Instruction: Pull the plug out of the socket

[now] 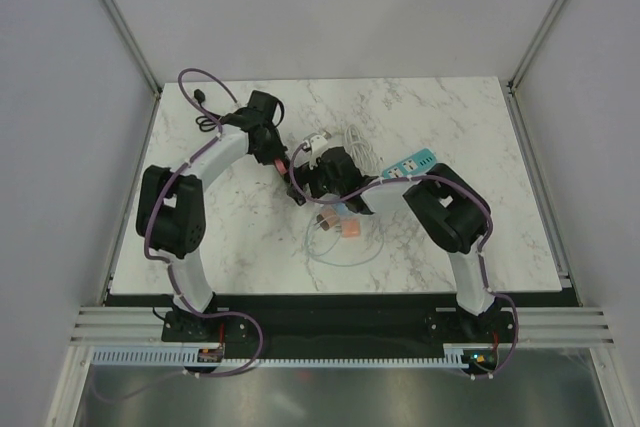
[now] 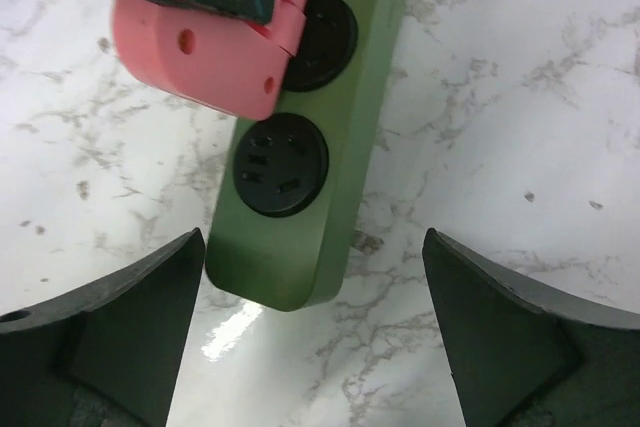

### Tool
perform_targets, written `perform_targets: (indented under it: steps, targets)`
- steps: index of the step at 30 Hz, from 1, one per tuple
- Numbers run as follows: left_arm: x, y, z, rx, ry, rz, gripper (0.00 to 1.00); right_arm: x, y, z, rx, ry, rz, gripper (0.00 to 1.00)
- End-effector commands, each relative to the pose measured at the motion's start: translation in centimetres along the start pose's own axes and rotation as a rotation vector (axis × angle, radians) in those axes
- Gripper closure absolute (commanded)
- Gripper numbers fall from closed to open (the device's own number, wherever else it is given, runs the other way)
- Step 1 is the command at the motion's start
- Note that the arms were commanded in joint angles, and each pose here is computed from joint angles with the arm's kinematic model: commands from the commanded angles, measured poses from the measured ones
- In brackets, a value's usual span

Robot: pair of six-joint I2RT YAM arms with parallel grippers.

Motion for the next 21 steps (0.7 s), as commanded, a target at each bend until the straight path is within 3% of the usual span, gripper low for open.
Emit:
perform_targets:
  steps: [1, 6, 11, 21]
  targets:
    - [3.0, -1.3, -2.8, -0.062, -0.134, 0.090, 0.98, 1.1, 2.0, -4.3, -0.075, -0.105, -0.169, 0.02]
    - [3.2, -0.8, -3.3, -0.053, -0.144, 0.082, 0.98, 0.7, 2.1, -5.4, -0.183, -0.123, -0.348, 0.05]
    - [3.5, -0.4, -3.7, -0.054, -0.167, 0.070, 0.98, -1.1, 0.5, -5.1, -0.338, -0.069, -0.398, 0.13]
    - [4.6, -0.3, -4.2, -0.056, -0.205, 0.100, 0.98, -2.5, 0.1, -3.2, -0.371, -0.023, -0.439, 0.24]
Point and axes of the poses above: each gripper's point midway between its finger pads, its own x axis back along the fingers, its own y axis along the line the jaws close on, z = x × y, the point moved 6 cm from there along x, back along the fingers, and after that the axes turned 1 degree about -x, right-handed, at the moved point
